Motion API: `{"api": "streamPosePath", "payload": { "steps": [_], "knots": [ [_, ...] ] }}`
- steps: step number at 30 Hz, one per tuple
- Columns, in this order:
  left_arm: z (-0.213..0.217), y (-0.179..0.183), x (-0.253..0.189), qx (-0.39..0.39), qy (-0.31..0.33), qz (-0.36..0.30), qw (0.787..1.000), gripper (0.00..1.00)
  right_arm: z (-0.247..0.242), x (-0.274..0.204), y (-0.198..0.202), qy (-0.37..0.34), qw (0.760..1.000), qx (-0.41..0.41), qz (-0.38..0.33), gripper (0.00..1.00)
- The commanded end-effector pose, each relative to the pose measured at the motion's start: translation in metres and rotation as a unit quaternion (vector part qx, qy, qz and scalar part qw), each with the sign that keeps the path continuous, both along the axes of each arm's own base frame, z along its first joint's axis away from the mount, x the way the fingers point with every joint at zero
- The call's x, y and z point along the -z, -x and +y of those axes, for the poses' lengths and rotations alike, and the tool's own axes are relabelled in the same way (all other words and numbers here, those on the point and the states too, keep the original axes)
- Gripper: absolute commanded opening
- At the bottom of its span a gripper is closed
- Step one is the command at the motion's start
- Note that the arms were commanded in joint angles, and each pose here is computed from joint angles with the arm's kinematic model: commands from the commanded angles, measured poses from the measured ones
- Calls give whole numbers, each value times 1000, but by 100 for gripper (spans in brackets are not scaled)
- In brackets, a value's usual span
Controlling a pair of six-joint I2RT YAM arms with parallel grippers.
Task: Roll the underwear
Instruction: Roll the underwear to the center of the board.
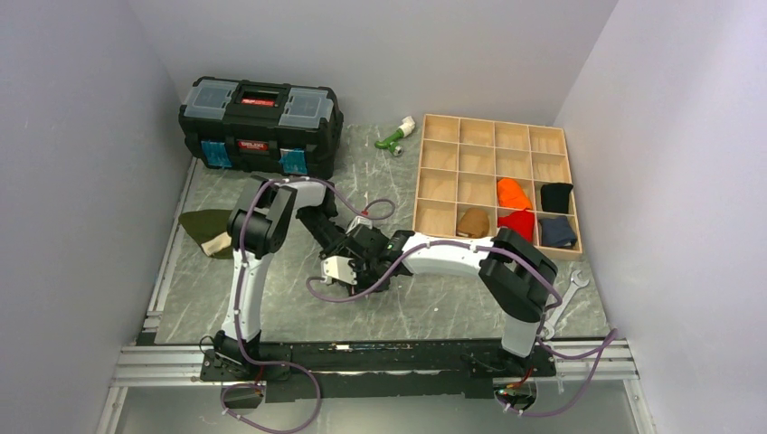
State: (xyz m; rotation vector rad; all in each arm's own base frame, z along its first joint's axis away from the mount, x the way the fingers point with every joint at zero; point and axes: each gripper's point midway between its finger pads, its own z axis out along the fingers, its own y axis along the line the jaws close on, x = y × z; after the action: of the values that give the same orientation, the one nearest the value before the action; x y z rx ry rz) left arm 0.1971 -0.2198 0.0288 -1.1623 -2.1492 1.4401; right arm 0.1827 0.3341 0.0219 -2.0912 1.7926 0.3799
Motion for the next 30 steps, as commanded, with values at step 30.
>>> {"api": "streamPosePath", "payload": {
  "steps": [30],
  "knots": [
    [127,-74,-80,-276,-77,-414,864,52,3,-31,6,-14,933,-1,360,0]
  ]
}}
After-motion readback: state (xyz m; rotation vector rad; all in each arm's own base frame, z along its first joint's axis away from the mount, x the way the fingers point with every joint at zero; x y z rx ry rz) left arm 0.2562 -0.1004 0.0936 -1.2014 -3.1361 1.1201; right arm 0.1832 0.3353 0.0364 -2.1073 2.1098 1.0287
